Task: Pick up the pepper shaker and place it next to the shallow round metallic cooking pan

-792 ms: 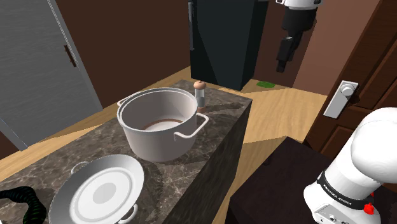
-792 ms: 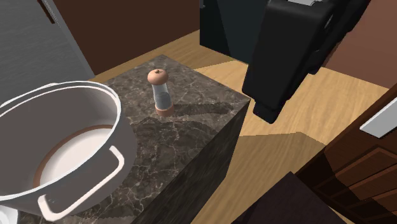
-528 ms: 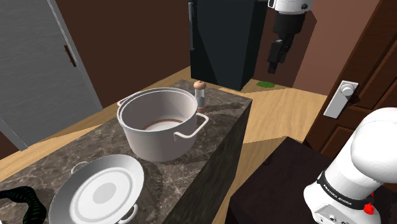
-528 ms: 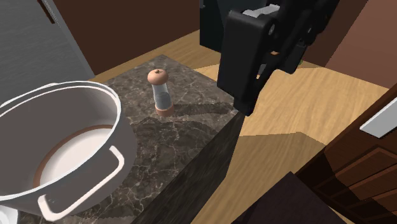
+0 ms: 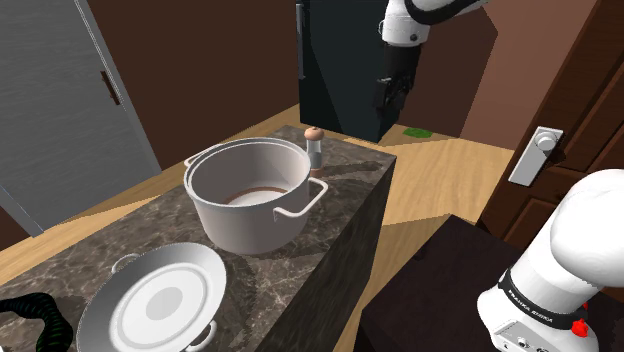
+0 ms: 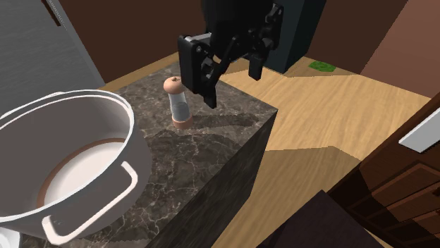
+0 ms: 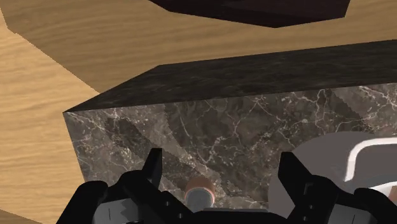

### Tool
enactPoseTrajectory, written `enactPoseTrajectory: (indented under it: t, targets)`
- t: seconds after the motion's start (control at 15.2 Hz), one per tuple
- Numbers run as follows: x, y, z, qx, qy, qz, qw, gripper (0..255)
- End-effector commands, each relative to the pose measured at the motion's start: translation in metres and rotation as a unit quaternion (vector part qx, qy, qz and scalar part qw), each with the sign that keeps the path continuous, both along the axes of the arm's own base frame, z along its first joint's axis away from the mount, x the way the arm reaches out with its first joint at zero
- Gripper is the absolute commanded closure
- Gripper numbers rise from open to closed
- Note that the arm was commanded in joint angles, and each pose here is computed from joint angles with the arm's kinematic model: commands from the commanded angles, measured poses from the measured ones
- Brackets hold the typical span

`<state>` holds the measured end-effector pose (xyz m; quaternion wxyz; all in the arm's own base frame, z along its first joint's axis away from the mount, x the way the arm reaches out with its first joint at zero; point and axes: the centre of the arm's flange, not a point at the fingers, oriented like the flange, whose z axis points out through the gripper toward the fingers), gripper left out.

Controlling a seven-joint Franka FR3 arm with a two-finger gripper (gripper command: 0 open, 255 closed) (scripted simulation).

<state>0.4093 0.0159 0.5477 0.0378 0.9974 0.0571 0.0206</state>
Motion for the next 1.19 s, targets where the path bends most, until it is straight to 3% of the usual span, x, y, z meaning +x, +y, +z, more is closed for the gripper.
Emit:
enactPoseTrajectory:
  t: [0.0,1.12]
  targets:
    - [0.023,0.002,-0.012,0.004,-0.003,-0.007,1.0000,0]
    - [0.224,-0.002,-0.101,0.034,-0.021,-0.068,0.9969,0]
